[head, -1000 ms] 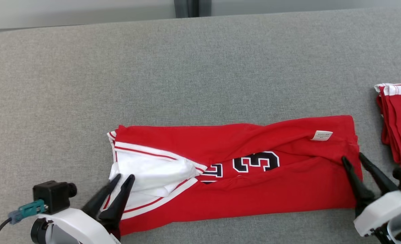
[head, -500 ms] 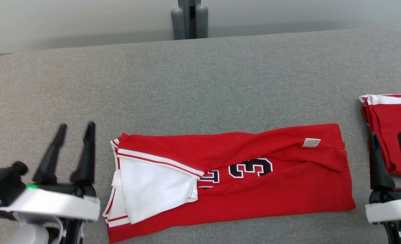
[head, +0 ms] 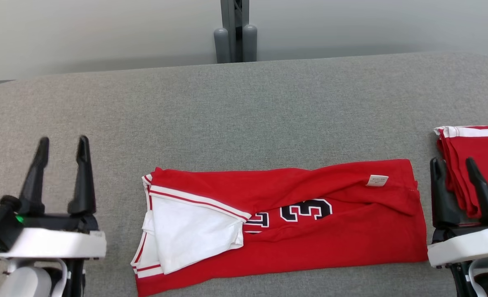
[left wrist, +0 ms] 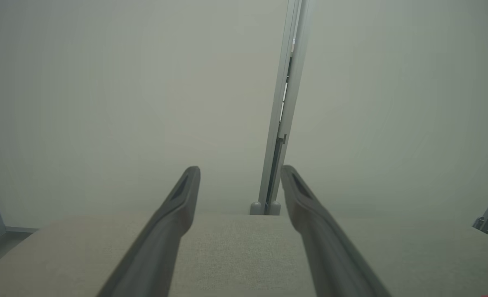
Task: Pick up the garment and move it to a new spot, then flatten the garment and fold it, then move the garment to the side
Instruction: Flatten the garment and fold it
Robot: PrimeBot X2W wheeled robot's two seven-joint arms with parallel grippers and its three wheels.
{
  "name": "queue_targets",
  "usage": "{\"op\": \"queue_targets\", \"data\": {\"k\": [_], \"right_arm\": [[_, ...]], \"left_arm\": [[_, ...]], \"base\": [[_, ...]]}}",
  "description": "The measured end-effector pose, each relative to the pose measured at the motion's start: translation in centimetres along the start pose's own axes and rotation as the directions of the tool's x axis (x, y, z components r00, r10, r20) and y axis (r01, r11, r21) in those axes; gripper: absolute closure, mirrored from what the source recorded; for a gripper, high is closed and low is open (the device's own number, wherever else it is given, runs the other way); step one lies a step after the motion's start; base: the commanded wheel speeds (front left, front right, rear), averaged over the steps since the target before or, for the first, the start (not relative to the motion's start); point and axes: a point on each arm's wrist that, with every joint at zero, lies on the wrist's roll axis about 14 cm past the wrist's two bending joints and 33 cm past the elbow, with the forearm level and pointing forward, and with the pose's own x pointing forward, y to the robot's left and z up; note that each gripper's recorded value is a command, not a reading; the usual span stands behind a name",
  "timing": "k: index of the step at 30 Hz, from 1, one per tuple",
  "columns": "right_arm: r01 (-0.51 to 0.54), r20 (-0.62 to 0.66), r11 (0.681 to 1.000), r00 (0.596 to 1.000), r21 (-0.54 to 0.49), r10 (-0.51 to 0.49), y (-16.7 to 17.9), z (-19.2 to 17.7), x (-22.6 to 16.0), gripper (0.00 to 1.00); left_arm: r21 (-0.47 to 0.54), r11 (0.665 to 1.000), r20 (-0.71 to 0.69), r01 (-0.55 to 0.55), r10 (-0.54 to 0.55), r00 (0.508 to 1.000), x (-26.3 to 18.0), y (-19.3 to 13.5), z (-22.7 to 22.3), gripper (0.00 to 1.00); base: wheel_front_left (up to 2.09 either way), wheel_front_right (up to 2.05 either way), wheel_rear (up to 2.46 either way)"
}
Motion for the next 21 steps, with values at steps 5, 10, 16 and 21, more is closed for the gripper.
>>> {"op": "queue_targets", "data": {"k": [5, 10, 16, 21], "right_arm": [[-0.003, -0.053, 1.000, 0.999, -0.001, 0.003, 0.2, -1.5, -0.3, 0.00], [-0.001, -0.066, 1.000, 0.998, 0.002, 0.001, 0.1, -1.9, -0.4, 0.00], [-0.004, -0.074, 1.000, 0.997, 0.004, 0.004, 0.2, -2.2, -0.4, 0.00], [-0.011, -0.075, 1.000, 0.997, 0.010, 0.012, 0.3, -2.2, 0.0, 0.00]], "left_arm": [[0.027, 1.000, -0.058, 0.012, -0.011, 0.998, -1.1, 0.4, -2.0, 0.00], [0.024, 1.000, -0.068, 0.013, -0.011, 0.998, -1.3, 0.5, -2.5, 0.00], [0.025, 1.000, -0.073, 0.019, -0.017, 0.997, -1.3, 0.6, -2.8, 0.00], [0.025, 0.999, -0.081, 0.021, -0.019, 0.996, -1.3, 0.7, -3.1, 0.00]], "base": [[0.00, 0.00, 0.00], [0.00, 0.00, 0.00], [0.00, 0.00, 0.00], [0.00, 0.00, 0.00]]}}
